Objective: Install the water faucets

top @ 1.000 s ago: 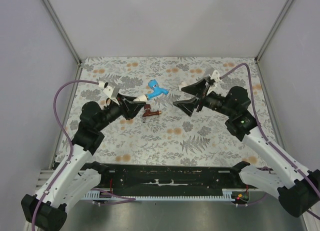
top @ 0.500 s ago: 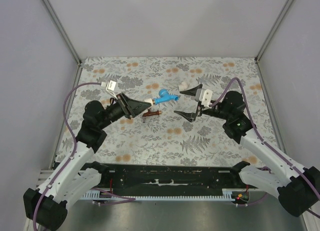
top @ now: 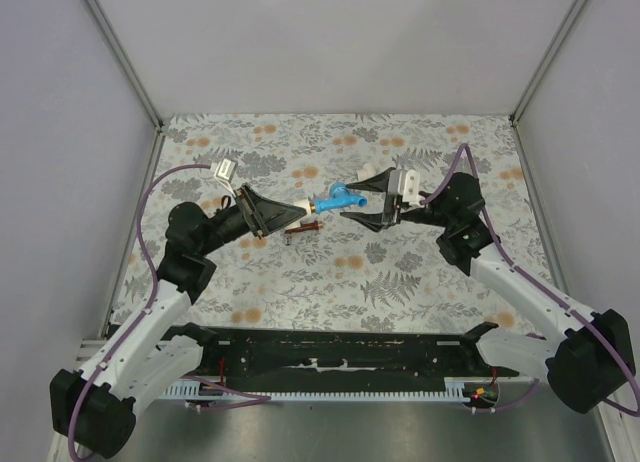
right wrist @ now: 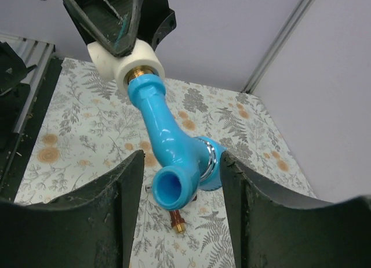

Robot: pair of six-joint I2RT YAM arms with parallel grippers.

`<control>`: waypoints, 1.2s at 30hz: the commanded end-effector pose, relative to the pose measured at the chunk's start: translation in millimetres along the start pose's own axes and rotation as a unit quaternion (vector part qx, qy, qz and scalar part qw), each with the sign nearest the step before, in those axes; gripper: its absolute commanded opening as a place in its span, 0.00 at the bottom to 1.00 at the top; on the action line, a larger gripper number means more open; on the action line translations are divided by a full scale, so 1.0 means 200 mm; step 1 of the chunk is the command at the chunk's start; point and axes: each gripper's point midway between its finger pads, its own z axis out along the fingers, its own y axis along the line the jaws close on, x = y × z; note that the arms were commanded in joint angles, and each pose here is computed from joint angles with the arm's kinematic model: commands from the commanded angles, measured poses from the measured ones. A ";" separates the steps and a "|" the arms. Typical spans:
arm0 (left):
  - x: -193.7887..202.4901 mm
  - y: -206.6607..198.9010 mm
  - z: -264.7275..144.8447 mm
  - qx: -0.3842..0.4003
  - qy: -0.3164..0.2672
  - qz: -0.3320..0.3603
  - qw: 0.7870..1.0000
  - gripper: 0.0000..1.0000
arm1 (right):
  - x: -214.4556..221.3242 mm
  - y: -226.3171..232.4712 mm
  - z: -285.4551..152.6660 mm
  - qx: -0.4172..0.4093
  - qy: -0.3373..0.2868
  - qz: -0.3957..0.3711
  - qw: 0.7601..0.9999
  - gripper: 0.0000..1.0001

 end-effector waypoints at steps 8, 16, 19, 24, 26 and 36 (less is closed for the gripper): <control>-0.04 -0.16 0.00 0.063 0.011 0.160 0.985 0.02 | -0.19 0.04 0.08 -0.052 -0.059 0.162 0.984 0.19; -0.03 -0.18 -0.03 0.094 0.041 0.392 0.914 0.02 | -0.14 0.06 0.10 -0.027 -0.006 0.429 0.903 0.02; -0.02 -0.19 -0.05 0.101 0.049 0.461 0.880 0.02 | -0.13 0.06 0.12 -0.020 -0.013 0.499 0.866 0.02; -0.03 -0.13 -0.07 0.075 0.046 0.490 0.867 0.02 | -0.13 0.04 0.14 -0.015 -0.027 0.542 0.840 0.10; -0.01 -0.11 -0.08 0.074 0.048 0.487 0.869 0.02 | -0.12 0.03 0.14 -0.012 -0.021 0.547 0.837 0.18; -0.03 0.01 -0.09 0.025 0.020 0.464 0.885 0.02 | -0.09 -0.02 0.09 0.019 0.018 0.515 0.857 0.68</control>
